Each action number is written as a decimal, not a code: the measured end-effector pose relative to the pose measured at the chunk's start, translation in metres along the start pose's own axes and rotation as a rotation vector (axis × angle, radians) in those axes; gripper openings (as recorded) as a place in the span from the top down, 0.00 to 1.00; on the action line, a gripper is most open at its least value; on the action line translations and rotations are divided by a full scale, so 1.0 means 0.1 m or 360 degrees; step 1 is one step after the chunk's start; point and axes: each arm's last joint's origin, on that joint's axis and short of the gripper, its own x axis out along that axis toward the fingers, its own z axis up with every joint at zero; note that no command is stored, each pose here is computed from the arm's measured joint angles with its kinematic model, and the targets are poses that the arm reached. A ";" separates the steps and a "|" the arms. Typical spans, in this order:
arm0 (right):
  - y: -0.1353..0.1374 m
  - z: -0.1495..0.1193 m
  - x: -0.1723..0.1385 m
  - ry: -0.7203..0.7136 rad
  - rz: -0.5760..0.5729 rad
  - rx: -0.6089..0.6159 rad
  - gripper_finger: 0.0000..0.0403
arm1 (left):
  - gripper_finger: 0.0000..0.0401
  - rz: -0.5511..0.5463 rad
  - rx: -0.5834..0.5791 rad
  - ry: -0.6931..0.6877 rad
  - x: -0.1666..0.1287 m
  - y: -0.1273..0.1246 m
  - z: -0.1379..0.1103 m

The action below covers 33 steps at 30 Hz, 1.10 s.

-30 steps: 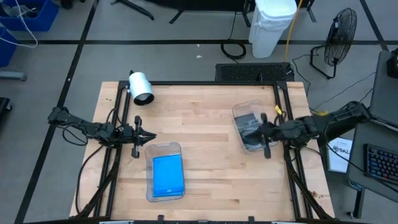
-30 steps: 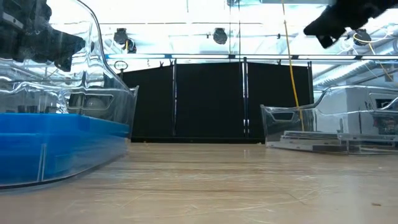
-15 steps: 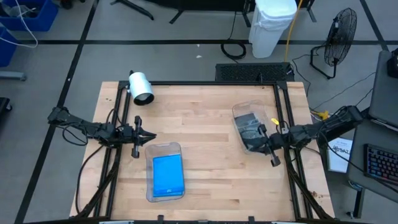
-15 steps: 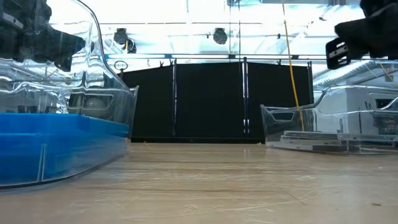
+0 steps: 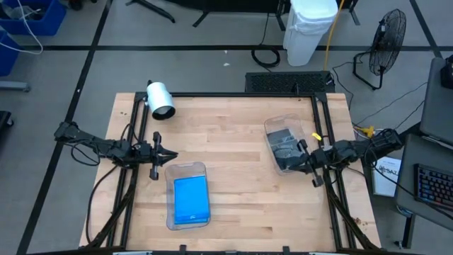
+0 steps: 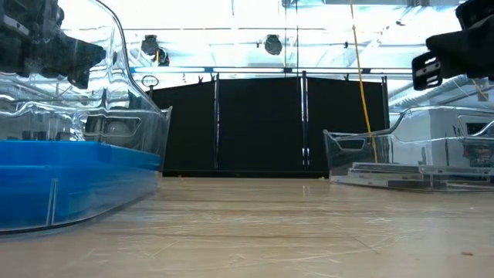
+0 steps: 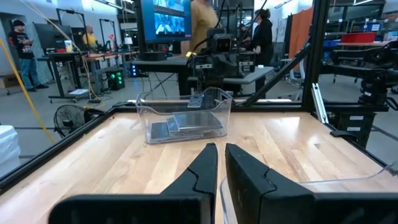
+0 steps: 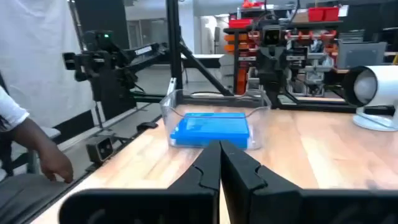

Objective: Pick & place jewel cases by type
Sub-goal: Return to Home Position

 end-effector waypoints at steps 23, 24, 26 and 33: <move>0.00 0.01 0.00 -0.0017 0.0007 0.0084 1.00 | 0.91 0.0000 0.0000 0.0000 0.00 0.00 0.00; 0.00 0.01 0.00 -0.0018 0.0007 0.0084 1.00 | 0.91 0.0000 0.0000 0.0001 0.00 0.00 0.00; 0.00 0.01 0.00 -0.0017 0.0007 0.0084 1.00 | 0.91 0.0000 0.0001 0.0001 0.00 0.00 0.00; 0.00 0.01 0.00 -0.0018 0.0007 0.0084 1.00 | 0.91 -0.0001 0.0000 0.0001 0.00 0.00 0.00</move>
